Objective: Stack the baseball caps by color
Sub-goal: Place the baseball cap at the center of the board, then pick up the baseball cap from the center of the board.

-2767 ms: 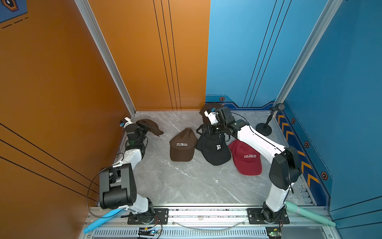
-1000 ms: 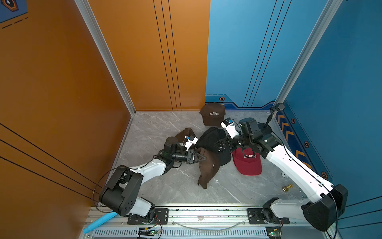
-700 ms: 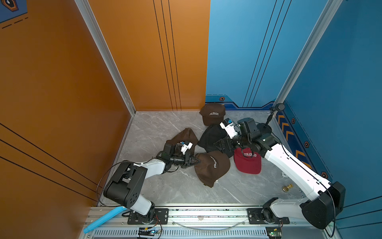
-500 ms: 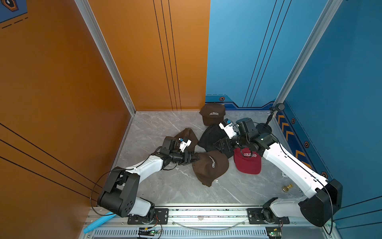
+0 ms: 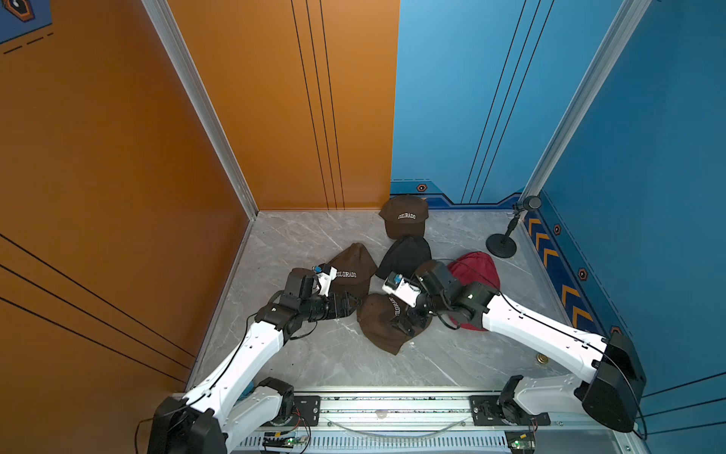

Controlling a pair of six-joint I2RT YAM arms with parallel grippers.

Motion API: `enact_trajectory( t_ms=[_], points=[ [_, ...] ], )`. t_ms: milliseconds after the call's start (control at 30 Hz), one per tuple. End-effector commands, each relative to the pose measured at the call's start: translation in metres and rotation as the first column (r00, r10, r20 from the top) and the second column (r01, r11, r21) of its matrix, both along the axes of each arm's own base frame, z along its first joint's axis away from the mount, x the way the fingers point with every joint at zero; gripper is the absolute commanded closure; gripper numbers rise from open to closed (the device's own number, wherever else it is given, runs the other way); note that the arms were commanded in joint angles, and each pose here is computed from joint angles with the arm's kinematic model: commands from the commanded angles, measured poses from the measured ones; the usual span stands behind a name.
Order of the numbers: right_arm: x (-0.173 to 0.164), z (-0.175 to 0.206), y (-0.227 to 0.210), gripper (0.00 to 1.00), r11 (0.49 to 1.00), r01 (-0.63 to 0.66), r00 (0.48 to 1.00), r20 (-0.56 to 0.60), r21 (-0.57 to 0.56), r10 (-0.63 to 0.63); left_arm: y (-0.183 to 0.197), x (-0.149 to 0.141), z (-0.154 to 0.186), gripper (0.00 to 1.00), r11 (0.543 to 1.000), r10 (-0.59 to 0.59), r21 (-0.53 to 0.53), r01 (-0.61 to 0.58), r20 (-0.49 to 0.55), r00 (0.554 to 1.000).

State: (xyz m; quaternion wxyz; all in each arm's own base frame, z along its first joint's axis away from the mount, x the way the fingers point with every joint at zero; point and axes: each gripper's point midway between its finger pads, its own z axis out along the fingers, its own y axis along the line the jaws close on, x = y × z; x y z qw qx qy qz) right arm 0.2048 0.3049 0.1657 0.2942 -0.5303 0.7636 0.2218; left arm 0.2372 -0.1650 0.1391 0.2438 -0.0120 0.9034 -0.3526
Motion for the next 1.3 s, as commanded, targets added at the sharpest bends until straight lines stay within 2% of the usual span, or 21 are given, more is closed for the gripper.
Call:
enact_trajectory(
  t_ms=[0,133,167,233,367,467,533,633,733,867,1067,1267],
  points=[
    [0.016,0.02,0.009,0.0,0.996,-0.09,0.972,0.22,0.022,0.083,0.046,-0.025,-0.063,0.15,0.959,0.23,0.197,-0.203,-0.122,0.966],
    [0.019,0.021,0.019,0.0,0.987,-0.16,0.961,0.225,-0.025,0.161,0.072,-0.038,-0.088,0.15,0.912,0.367,0.233,-0.337,-0.095,0.925],
    [0.02,0.02,0.022,0.0,0.984,-0.177,0.959,0.219,-0.035,0.18,0.075,-0.039,-0.091,0.1,0.908,0.38,0.227,-0.353,-0.09,0.92],
    [0.021,0.02,0.03,0.0,0.975,-0.217,0.953,0.208,-0.047,0.222,0.075,-0.041,-0.099,0.09,0.909,0.389,0.204,-0.364,-0.094,0.917],
    [0.023,0.015,0.043,0.0,0.958,-0.281,0.936,0.202,-0.06,0.287,0.06,-0.036,-0.106,0.07,0.938,0.329,0.151,-0.312,-0.11,0.938],
    [0.024,0.01,0.049,0.0,0.946,-0.318,0.925,0.196,-0.067,0.325,0.051,-0.029,-0.109,0.05,0.95,0.28,0.179,-0.256,-0.122,0.952],
    [0.018,0.006,0.05,0.0,0.924,-0.374,0.903,0.194,-0.08,0.382,0.044,-0.021,-0.109,0.01,0.956,0.251,0.186,-0.227,-0.119,0.961],
    [0.011,-0.001,0.048,0.0,0.886,-0.449,0.861,0.211,-0.114,0.463,0.034,-0.01,-0.111,0.02,0.963,0.219,0.187,-0.193,-0.126,0.968],
    [0.018,-0.008,0.047,0.0,0.881,-0.441,0.852,0.228,-0.171,0.47,0.028,-0.003,-0.115,0.02,0.963,0.197,0.213,-0.165,-0.139,0.97],
    [0.024,-0.022,0.049,0.0,0.867,-0.44,0.852,0.195,-0.236,0.486,0.018,-0.001,-0.117,0.02,0.965,0.165,0.23,-0.128,-0.148,0.975],
    [0.024,-0.041,0.055,0.0,0.859,-0.448,0.853,0.168,-0.25,0.494,-0.001,-0.004,-0.118,0.02,0.985,0.119,0.145,-0.096,-0.158,0.98],
    [0.02,-0.06,0.053,0.0,0.852,-0.445,0.857,0.146,-0.274,0.494,-0.011,-0.003,-0.104,0.02,0.995,0.091,0.041,-0.087,-0.106,0.99]
  ],
)
